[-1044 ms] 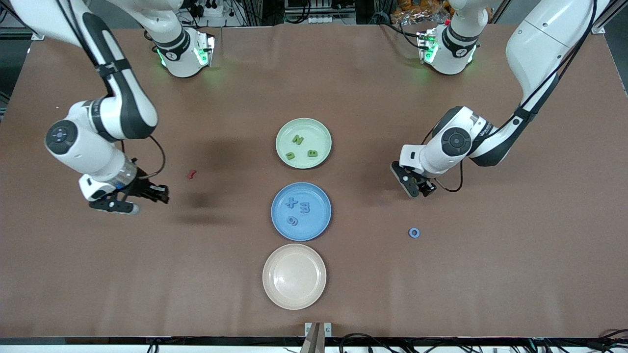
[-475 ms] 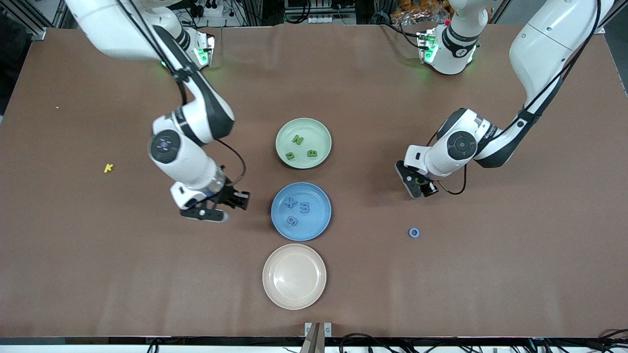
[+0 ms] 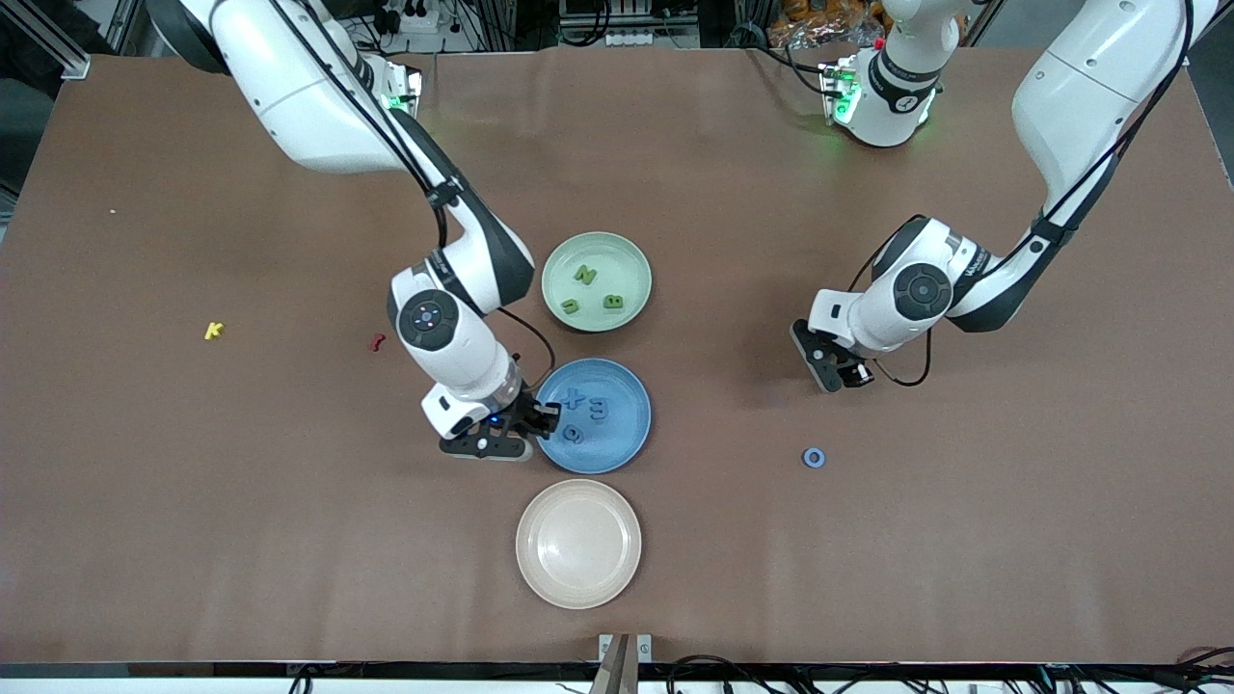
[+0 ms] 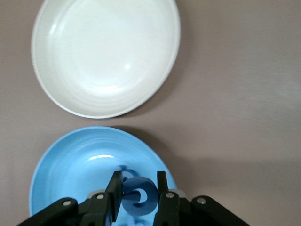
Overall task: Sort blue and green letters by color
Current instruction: 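Place the G and q on blue and green plates with both grippers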
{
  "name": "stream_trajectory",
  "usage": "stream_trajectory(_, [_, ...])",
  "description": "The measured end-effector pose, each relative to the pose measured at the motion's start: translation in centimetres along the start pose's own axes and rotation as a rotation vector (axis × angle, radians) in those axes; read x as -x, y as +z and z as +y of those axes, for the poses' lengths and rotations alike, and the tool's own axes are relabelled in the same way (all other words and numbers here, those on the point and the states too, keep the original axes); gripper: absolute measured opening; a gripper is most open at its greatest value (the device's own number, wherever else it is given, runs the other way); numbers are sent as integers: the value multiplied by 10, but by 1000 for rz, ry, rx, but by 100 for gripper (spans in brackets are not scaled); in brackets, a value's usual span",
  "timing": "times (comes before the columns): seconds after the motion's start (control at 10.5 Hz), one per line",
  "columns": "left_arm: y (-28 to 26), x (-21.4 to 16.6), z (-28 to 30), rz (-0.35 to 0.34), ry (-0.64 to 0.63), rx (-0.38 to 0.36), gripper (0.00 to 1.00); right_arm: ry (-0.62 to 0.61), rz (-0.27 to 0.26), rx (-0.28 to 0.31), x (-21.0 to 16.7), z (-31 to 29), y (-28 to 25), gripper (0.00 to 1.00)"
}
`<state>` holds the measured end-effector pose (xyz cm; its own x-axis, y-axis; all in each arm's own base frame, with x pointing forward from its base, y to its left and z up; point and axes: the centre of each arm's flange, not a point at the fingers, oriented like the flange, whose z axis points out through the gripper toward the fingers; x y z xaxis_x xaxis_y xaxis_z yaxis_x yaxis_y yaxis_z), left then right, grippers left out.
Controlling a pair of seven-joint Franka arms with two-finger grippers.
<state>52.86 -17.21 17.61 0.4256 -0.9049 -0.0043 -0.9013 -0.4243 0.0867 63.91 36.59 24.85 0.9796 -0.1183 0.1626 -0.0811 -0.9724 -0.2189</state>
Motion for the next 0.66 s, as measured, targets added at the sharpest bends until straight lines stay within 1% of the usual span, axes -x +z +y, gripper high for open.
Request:
stream_trajectory(0.09, [0,0,0,0,1,-1,61,-15,14,-15,5,-10,7,34])
stream_trajectory(0.19, [-1,-1,0,1,2,-3,44,-31,15,-23,13,-21,10,39])
stream_trajectory(0.28, [-3,-1,-1,2,2,-7,29,-40,15,-27,18,-29,10,52])
stream_trajectory(0.47, [-3,-1,0,2,3,-7,27,-27,17,-25,17,-30,9,79])
stream_trajectory(0.57, [-4,-3,0,4,2,-8,27,-17,9,-10,13,-24,9,93])
stream_trajectory(0.66, [-7,-8,3,17,-22,-12,27,2,-5,11,5,-12,8,100])
